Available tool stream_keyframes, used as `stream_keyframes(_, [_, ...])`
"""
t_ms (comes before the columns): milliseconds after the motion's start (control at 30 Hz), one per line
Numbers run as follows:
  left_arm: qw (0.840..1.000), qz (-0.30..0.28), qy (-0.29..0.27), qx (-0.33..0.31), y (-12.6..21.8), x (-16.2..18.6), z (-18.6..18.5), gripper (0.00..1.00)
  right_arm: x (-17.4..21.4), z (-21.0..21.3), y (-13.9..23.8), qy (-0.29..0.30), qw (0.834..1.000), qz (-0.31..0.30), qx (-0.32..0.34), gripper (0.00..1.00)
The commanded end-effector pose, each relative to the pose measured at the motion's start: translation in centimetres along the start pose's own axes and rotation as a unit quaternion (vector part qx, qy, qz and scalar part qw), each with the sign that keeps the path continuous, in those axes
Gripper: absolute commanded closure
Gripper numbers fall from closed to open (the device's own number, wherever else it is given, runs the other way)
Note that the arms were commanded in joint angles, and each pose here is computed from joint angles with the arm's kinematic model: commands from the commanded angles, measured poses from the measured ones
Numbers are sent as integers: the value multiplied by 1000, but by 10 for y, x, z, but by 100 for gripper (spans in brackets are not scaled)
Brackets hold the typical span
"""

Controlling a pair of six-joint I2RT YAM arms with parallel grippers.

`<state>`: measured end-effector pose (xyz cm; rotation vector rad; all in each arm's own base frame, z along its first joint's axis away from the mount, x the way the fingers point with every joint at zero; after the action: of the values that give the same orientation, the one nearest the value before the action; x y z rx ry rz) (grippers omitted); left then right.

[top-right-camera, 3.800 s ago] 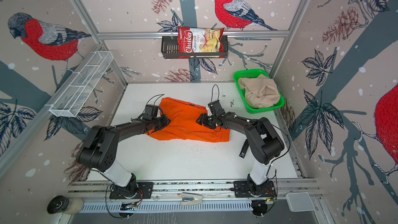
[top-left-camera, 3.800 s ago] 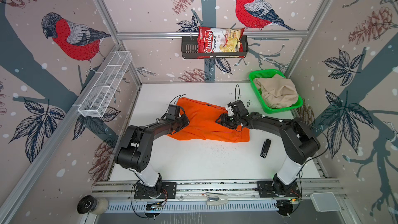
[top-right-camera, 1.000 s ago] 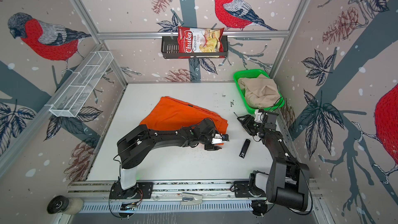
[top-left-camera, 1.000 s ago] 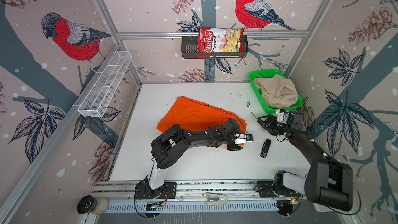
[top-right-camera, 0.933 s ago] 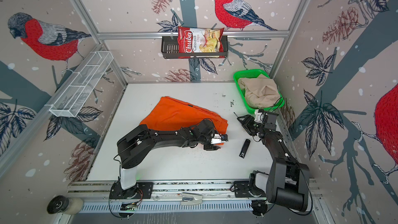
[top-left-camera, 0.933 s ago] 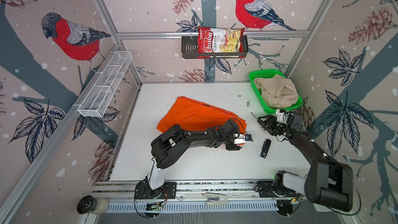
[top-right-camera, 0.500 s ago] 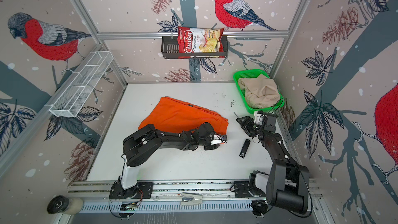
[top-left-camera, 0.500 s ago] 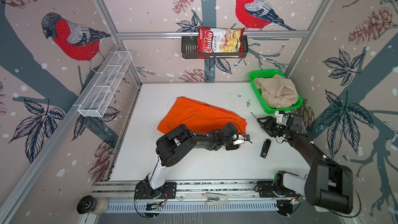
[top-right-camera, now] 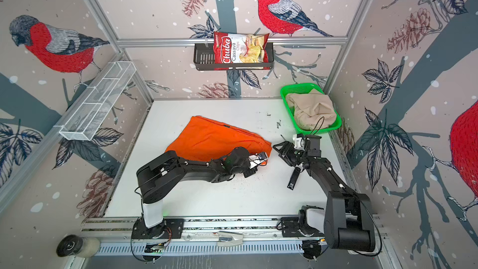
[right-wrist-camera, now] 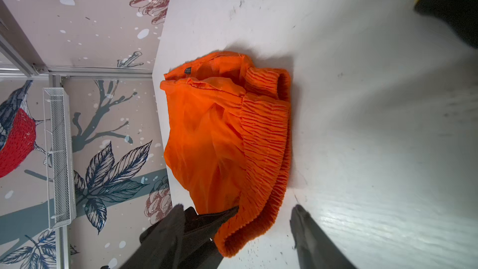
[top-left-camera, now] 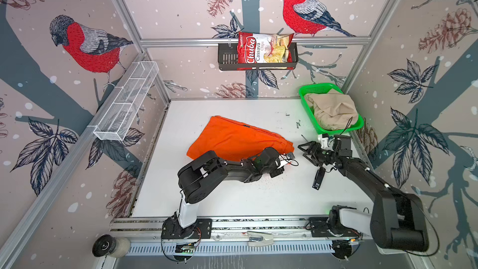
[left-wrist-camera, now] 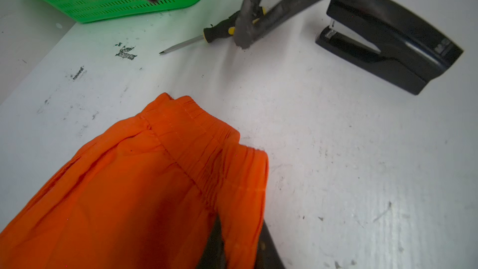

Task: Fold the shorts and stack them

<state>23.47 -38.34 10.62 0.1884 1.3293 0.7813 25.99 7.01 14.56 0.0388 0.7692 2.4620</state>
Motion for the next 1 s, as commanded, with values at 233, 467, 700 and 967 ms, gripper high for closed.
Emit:
stream_keyframes(233, [996, -66, 54, -14, 13, -17, 19, 95, 7, 19, -14, -16, 1000, 3, -27, 31])
stream_keyframes(467, [994, -91, 64, -18, 18, -15, 22, 96, 15, 18, -20, -41, 998, 10, -41, 28])
stream_keyframes(700, [993, -97, 67, -22, 20, -16, 25, 96, 23, 19, -25, -63, 997, 19, -43, 25])
stream_keyframes(967, [992, -104, 65, -20, 20, -17, 27, 96, 28, 12, -35, -114, 992, 36, -37, 23])
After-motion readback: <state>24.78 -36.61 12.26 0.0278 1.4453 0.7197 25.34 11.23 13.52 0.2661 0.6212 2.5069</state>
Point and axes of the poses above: each gripper's point midway between its finger pads, its own y axis back along the fingers, its own z axis along the line the jaws close on, x = y × z, the point moved 7 cm from there along y, back along the fingers, and after that the axes turned 3 degrees about -y, right-handed, at the moved point
